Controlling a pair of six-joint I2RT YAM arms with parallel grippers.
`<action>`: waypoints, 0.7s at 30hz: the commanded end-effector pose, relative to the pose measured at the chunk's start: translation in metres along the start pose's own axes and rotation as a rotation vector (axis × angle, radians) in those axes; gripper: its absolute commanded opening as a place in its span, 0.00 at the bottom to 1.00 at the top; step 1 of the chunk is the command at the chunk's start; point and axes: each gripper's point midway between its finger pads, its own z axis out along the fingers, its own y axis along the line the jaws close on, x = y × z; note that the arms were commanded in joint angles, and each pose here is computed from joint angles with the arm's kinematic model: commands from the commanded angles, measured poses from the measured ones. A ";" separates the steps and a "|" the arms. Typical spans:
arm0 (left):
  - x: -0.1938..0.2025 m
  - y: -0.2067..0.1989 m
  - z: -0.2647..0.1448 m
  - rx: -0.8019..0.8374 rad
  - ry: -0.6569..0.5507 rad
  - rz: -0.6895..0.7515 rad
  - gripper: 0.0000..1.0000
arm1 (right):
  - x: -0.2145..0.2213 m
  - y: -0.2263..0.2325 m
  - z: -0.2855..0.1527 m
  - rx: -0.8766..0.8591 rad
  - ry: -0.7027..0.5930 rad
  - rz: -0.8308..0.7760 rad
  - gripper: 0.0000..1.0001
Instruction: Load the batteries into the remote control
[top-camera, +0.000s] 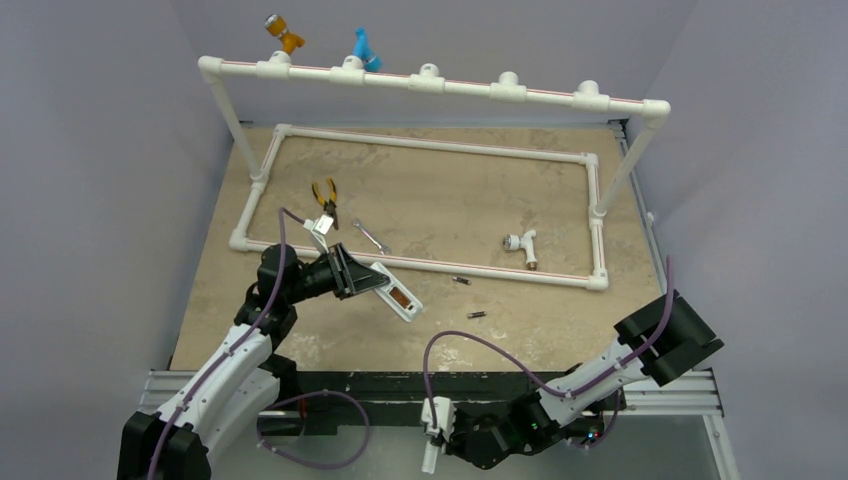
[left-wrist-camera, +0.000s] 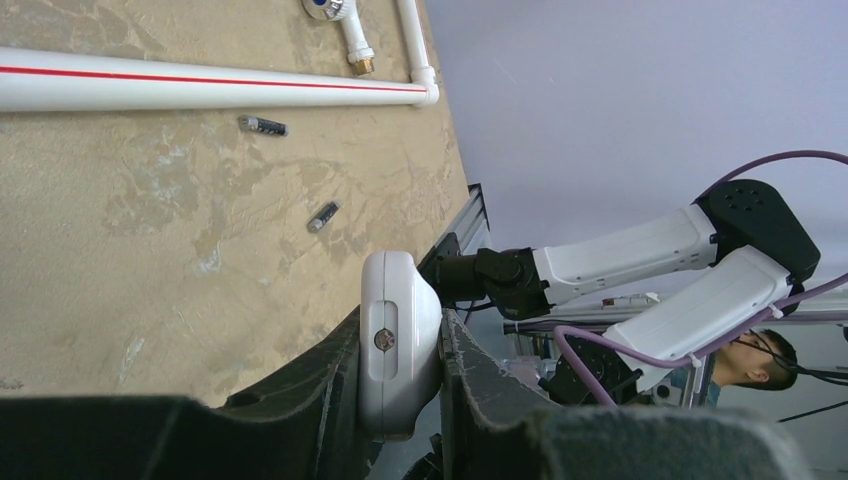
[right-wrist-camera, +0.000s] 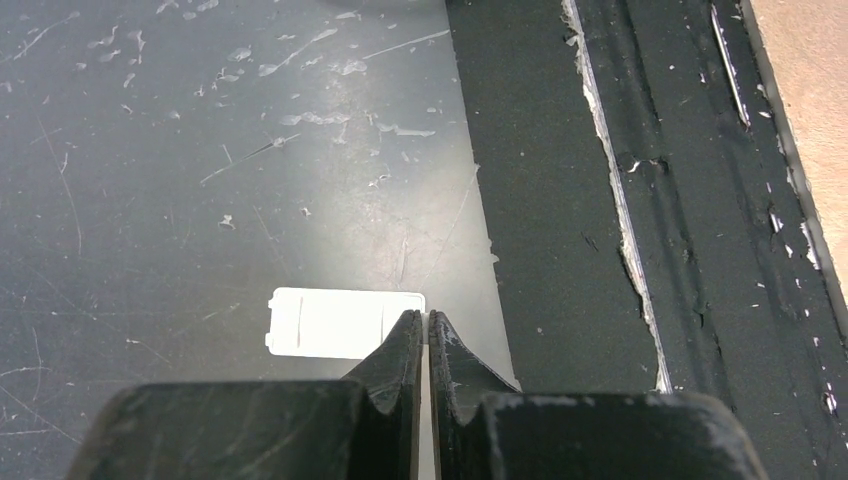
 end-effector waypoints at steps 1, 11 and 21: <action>-0.004 -0.009 -0.002 0.042 -0.013 0.043 0.00 | -0.028 0.005 -0.002 0.007 -0.078 0.024 0.00; -0.007 -0.011 -0.004 0.037 -0.013 0.049 0.00 | -0.080 -0.094 -0.033 0.346 -0.222 0.119 0.00; -0.010 -0.016 -0.008 0.031 -0.024 0.061 0.00 | -0.093 -0.244 -0.078 0.875 -0.195 0.313 0.00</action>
